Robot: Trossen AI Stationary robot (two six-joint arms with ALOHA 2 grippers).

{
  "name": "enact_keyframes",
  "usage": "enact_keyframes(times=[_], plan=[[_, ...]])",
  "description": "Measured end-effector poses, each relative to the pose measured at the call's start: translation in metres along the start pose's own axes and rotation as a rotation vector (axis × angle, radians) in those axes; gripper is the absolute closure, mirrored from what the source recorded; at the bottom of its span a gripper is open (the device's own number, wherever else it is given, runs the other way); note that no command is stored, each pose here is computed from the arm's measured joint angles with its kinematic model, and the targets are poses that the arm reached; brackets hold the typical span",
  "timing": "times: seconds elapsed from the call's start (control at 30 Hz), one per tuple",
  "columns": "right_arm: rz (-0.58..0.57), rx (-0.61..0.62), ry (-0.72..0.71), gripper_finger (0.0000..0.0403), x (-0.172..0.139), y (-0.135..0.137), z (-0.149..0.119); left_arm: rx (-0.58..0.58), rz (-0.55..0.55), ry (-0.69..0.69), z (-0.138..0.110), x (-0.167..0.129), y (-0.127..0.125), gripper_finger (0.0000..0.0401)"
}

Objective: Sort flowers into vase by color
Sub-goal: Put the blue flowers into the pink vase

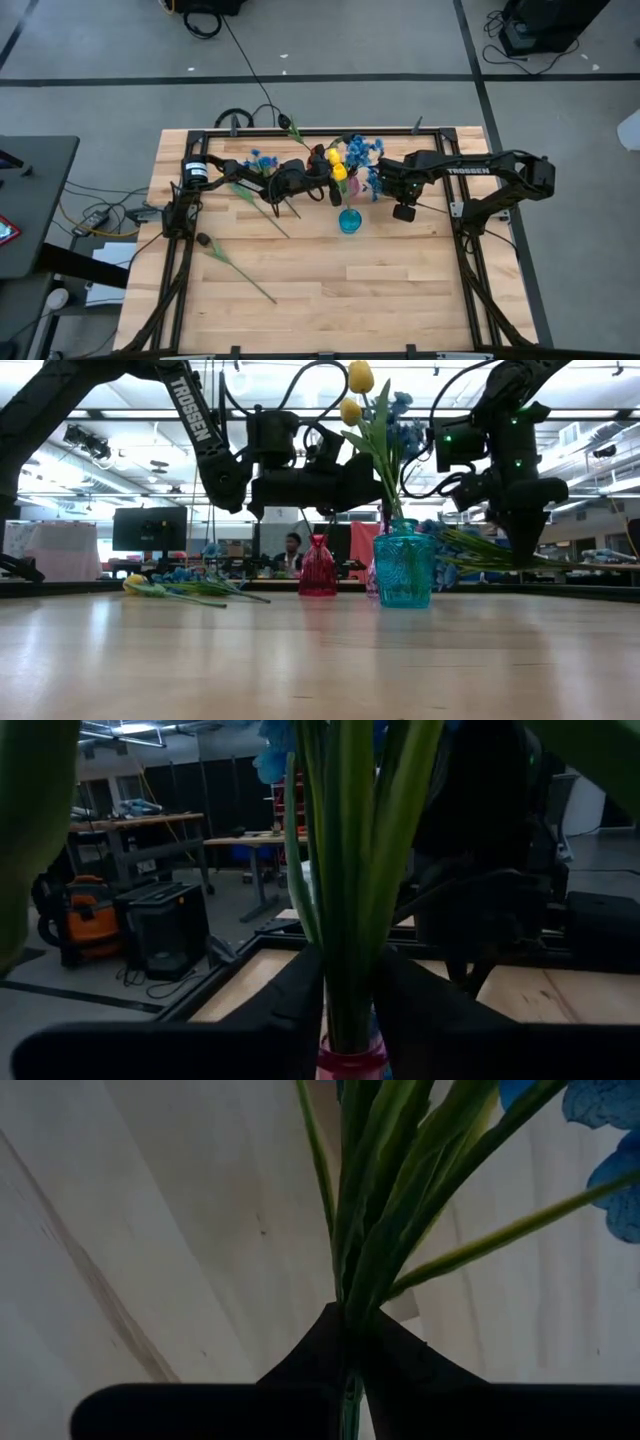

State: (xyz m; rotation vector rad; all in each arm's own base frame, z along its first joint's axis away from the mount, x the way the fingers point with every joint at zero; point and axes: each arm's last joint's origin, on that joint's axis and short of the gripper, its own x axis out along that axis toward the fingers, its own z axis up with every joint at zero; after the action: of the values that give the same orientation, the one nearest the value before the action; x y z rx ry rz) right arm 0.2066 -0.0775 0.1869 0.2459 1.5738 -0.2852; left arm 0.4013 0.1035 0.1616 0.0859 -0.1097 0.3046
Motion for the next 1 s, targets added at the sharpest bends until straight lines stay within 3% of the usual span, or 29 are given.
enact_keyframes(times=[0.2, 0.67, 0.87, 1.0], plan=[[-0.006, 0.015, -0.026, 0.0368, -0.005, -0.001, -0.002, 0.0, 0.0, 0.002, 0.0, 0.0, 0.0, 0.0328], [-0.118, 0.223, -0.166, 0.0368, -0.037, -0.026, -0.023, -0.001, 0.0, 0.009, -0.001, 0.0, 0.0, 0.0332], [-0.186, 0.265, -0.357, 0.0368, -0.079, -0.032, -0.027, -0.007, 0.0, 0.01, -0.001, 0.0, 0.0, 0.0332], [-0.179, 0.232, -0.578, 0.0368, -0.116, -0.03, -0.033, -0.007, -0.001, 0.023, -0.002, 0.0, 0.0, 0.0332]])
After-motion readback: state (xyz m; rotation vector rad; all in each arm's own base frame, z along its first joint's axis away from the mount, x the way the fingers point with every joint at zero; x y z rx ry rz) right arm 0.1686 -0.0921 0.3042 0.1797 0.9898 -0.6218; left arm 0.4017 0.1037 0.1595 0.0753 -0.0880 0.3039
